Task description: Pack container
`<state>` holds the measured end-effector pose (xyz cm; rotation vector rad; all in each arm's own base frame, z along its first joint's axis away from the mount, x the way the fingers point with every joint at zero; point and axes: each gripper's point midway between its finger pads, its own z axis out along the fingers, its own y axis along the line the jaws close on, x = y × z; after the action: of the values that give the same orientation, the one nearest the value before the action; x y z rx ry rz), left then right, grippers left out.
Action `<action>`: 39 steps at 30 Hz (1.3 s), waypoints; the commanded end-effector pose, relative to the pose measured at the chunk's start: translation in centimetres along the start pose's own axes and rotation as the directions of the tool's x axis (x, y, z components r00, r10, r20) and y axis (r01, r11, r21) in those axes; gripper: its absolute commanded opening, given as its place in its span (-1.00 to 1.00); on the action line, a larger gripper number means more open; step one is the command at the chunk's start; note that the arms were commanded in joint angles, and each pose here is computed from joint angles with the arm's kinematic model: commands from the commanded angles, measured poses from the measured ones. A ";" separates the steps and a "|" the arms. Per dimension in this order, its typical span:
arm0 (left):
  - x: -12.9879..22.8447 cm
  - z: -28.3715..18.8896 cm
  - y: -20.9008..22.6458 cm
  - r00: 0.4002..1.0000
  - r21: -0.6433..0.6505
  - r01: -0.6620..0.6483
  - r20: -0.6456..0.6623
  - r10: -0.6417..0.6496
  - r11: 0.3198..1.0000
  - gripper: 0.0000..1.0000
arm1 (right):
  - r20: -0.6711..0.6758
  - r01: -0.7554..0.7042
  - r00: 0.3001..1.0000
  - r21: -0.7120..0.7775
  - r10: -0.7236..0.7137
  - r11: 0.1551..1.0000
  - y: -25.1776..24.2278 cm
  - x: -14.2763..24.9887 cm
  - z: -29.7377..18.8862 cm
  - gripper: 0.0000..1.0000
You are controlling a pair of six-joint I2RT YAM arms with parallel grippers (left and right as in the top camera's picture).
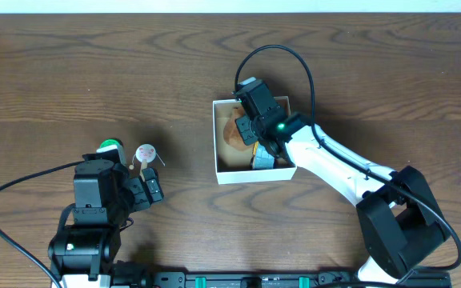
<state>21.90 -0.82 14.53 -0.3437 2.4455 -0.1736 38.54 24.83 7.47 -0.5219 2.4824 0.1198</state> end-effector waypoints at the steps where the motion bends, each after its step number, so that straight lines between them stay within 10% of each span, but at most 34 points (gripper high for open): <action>1: -0.6 -0.4 -0.3 1.000 0.012 0.012 0.015 -0.012 1.000 0.96 | -0.123 -0.020 0.992 0.052 0.026 0.998 -1.3 3.7 1.7 -0.97; 32: -0.7 -0.4 -0.3 1.000 0.012 0.012 0.015 -0.012 1.000 0.96 | -0.012 -0.047 0.999 -0.001 0.047 0.999 -0.8 0.4 -1.7 -0.96; 39: -0.7 -0.4 -0.3 1.000 0.012 0.012 0.016 -0.012 1.000 0.96 | 0.090 -0.047 0.995 -0.042 0.051 0.998 -0.6 -2.2 -5.4 -0.28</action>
<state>21.90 -0.82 14.54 -0.3436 2.4451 -0.1736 37.44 24.04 10.64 -0.4618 2.4682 0.1827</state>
